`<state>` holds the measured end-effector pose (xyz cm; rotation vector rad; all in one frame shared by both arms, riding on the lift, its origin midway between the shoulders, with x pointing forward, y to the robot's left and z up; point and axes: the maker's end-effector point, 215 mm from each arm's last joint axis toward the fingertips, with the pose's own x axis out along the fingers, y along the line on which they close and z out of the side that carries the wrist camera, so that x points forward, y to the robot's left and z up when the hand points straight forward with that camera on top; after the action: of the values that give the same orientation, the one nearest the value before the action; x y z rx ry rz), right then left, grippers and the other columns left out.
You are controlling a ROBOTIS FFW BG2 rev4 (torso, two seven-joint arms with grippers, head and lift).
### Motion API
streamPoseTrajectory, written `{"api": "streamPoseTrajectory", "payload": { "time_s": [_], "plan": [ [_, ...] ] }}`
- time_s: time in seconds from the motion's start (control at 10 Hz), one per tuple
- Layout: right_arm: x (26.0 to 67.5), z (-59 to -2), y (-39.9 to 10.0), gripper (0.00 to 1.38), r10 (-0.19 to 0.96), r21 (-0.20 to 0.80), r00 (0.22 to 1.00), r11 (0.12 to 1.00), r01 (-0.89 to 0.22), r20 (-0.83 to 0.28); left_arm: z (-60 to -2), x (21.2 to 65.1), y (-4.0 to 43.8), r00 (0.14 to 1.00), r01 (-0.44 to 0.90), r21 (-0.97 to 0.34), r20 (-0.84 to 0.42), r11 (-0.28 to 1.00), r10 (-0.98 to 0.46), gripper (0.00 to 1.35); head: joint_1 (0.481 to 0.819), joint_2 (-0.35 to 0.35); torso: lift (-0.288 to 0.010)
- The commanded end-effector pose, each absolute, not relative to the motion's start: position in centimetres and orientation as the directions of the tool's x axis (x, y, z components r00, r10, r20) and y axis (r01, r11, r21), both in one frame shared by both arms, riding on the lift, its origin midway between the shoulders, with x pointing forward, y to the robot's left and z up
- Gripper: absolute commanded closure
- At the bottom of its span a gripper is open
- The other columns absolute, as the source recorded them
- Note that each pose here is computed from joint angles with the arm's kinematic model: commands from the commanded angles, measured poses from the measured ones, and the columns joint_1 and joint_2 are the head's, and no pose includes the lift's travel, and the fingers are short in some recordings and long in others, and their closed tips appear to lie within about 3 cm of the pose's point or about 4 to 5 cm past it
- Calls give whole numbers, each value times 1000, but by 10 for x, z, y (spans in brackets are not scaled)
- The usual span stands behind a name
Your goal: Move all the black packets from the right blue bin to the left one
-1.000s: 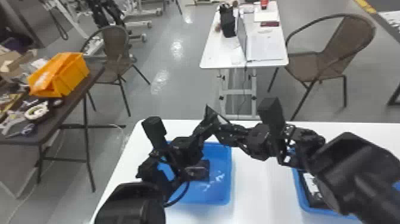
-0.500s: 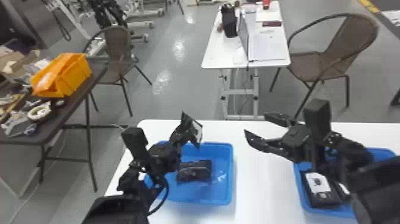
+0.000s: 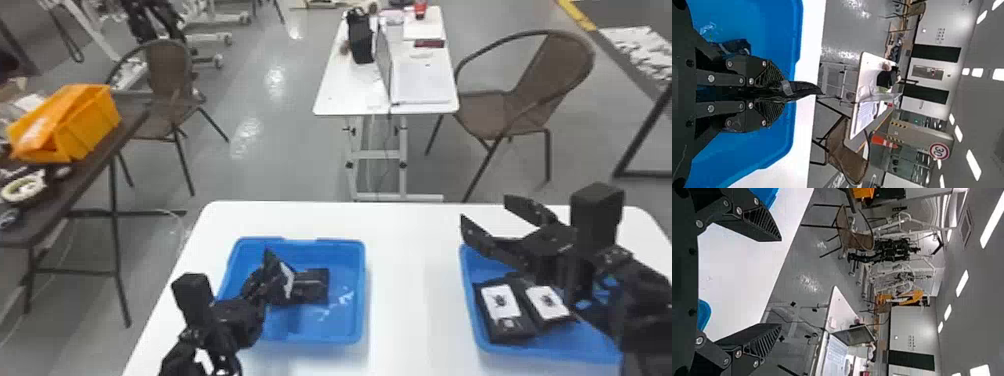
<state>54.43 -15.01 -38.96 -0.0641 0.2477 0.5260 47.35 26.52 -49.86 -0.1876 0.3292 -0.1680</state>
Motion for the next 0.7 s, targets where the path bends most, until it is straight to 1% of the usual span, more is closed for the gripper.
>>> {"api": "streamPoseTrajectory", "payload": {
  "time_s": [0.0,0.1,0.2,0.3,0.5,0.6],
  "plan": [
    [544,-386,-171,275,452,-19,853,881,-473,-260,-501,472,260,937,125,-257,-286,958,-199,412,695,126,0],
    [542,-387,-186,274,421,-35,864,894,-447,-277,-486,478,255,950,141,-255,-237,957,-203,36,695,108,0],
    [537,-389,-204,277,385,-41,877,910,-413,-288,-467,483,253,964,153,-244,-177,958,-200,51,695,97,0],
    [529,-395,-231,277,329,-44,895,933,-358,-302,-448,488,257,974,151,-243,-129,958,-186,98,695,74,0],
    [506,-425,-285,279,243,-1,906,966,-259,-347,-418,490,270,984,147,-215,-68,966,-165,96,695,21,0],
    [495,-447,-306,279,210,8,901,975,-224,-380,-404,490,273,987,146,-207,-40,967,-157,96,695,7,0]
  ]
}}
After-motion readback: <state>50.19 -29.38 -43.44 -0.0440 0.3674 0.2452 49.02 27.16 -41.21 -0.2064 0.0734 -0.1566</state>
